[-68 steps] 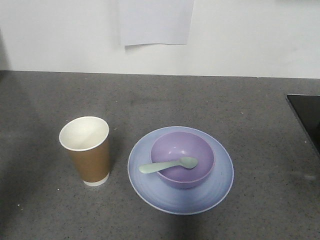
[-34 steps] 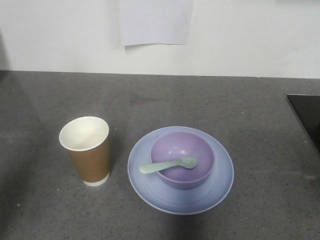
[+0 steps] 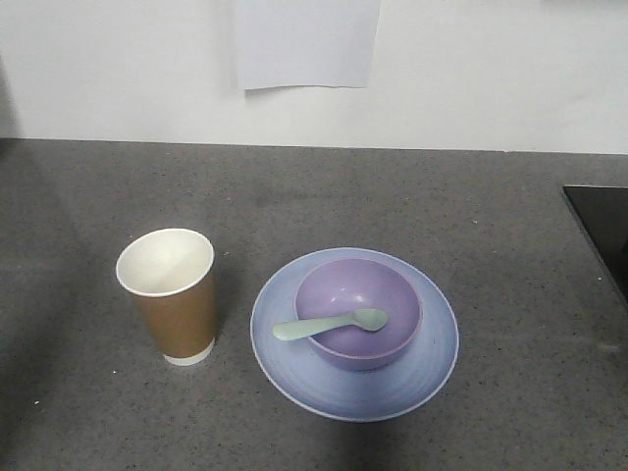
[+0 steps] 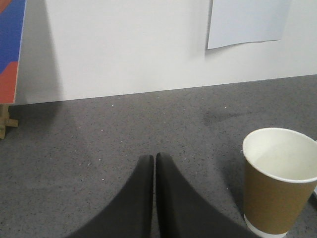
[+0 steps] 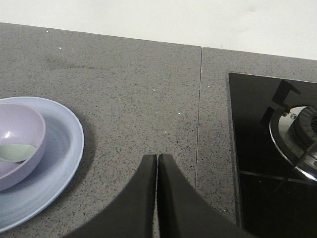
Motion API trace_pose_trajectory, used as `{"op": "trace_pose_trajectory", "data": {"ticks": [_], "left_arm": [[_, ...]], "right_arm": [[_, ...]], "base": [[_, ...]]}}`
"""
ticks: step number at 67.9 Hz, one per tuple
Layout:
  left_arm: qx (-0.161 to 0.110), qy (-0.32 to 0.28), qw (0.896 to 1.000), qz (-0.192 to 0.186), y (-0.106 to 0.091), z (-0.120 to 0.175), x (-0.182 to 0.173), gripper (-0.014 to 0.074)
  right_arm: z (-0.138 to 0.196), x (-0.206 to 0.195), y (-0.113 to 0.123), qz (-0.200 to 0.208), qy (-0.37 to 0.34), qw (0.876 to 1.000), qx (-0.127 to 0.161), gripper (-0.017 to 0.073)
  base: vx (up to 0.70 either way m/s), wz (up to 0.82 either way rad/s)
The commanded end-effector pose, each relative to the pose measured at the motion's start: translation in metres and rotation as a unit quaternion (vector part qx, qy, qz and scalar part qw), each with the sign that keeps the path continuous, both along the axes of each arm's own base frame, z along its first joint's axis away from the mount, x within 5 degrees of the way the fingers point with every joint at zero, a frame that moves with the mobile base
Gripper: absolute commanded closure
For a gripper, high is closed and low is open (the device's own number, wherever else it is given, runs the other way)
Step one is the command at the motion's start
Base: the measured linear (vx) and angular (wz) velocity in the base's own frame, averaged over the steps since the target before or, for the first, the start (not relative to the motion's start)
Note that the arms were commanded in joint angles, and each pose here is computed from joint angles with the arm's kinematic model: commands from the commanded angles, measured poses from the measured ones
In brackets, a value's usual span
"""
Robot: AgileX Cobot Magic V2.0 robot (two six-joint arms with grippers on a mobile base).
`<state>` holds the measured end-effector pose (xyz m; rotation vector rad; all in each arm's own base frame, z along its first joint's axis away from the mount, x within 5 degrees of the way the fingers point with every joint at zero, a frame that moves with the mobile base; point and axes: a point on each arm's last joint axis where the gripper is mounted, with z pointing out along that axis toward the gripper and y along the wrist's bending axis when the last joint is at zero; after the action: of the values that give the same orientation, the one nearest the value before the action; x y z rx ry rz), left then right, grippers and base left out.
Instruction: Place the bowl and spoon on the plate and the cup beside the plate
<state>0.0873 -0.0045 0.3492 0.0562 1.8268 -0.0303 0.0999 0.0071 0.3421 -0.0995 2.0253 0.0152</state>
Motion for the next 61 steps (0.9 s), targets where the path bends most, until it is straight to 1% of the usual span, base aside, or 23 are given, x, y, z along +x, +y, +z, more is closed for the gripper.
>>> {"op": "trace_pose_trajectory", "data": {"ticks": [1, 23, 30, 38, 45, 51, 55, 61], "left_arm": [[-0.008, -0.050, 0.999, -0.006, -0.001, 0.015, 0.000, 0.0601], [-0.011, -0.049, 0.999, -0.006, -0.001, 0.015, 0.000, 0.0601], [-0.017, -0.080, 0.997, -0.014, -0.003, 0.011, 0.001, 0.0601], [-0.045, -0.128, 0.990, -0.025, -0.005, -0.008, -0.004, 0.0601], [-0.070, -0.150, 0.986, -0.017, -0.003, -0.033, -0.009, 0.0601], [-0.072, -0.159, 0.985, -0.006, -0.001, -0.055, -0.014, 0.0601], [-0.065, -0.167, 0.984, -0.001, 0.000, -0.068, -0.019, 0.0601], [-0.062, -0.170, 0.983, 0.003, 0.001, -0.085, -0.024, 0.0601]], "right_arm": [[0.013, 0.003, -0.001, -0.002, -0.046, 0.999, -0.004, 0.0570], [0.013, 0.003, -0.001, -0.002, -0.046, 0.999, -0.004, 0.0570], [0.013, 0.003, -0.001, -0.002, -0.044, 0.999, -0.004, 0.0570], [0.013, 0.002, -0.001, -0.002, -0.042, 0.999, -0.004, 0.0570], [0.013, 0.002, -0.001, -0.002, -0.042, 0.999, -0.004, 0.0570], [0.013, 0.002, -0.001, -0.002, -0.042, 0.999, -0.004, 0.0570], [0.013, 0.002, -0.001, -0.002, -0.042, 0.999, -0.004, 0.0570], [0.013, 0.002, -0.001, -0.002, -0.042, 0.999, -0.004, 0.0570]], "base": [[0.00, 0.00], [0.00, 0.00], [0.00, 0.00], [0.00, 0.00], [0.00, 0.00], [0.00, 0.00], [0.00, 0.00], [0.00, 0.00]]}}
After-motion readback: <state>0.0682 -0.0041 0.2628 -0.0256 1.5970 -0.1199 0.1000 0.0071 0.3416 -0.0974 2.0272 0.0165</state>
